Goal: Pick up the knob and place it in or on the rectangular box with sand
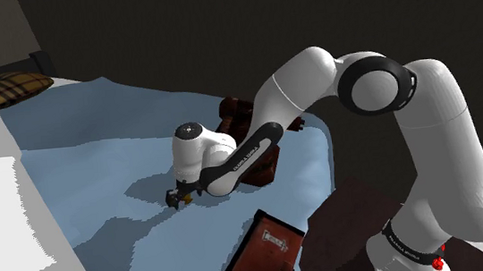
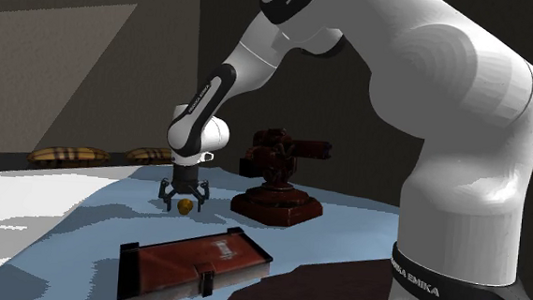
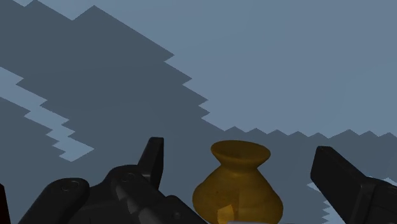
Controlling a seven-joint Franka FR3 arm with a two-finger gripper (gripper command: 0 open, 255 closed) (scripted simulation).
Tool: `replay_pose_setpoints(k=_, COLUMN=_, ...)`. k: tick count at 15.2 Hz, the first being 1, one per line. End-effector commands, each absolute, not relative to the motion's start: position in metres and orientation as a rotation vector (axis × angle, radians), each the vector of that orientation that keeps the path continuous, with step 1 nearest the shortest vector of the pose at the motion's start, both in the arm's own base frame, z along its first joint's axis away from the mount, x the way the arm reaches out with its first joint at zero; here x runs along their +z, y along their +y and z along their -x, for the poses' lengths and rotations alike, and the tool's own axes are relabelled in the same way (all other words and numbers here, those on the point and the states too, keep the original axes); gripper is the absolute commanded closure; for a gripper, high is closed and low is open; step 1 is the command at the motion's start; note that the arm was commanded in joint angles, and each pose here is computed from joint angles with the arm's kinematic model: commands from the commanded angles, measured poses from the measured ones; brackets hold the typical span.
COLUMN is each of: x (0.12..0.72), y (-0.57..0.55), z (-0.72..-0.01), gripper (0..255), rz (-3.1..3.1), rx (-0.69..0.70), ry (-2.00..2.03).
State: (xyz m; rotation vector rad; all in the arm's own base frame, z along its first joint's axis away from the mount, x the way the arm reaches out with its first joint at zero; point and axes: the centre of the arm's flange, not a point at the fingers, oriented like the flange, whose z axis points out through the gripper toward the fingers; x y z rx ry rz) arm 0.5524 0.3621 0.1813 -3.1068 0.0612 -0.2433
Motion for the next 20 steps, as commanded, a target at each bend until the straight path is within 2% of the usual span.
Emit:
replay_pose_setpoints(k=1, x=0.181, y=0.362, z=-0.552, gripper=0, rz=3.107, rx=-0.244, ry=0.061)
replay_pose_setpoints(k=3, x=0.181, y=0.362, z=-0.552, gripper=0, rz=3.107, rx=-0.243, ry=0.061)
replay_pose_setpoints(k=4, x=0.181, y=0.362, z=-0.552, gripper=255, rz=3.107, rx=-0.243, ry=0.061)
replay_pose_setpoints(k=13, x=0.181, y=0.362, z=-0.552, gripper=255, rz=3.107, rx=-0.244, ry=0.061)
replay_pose_setpoints(k=20, x=0.218, y=0.362, z=-0.552, gripper=255, rz=3.107, rx=-0.244, ry=0.061)
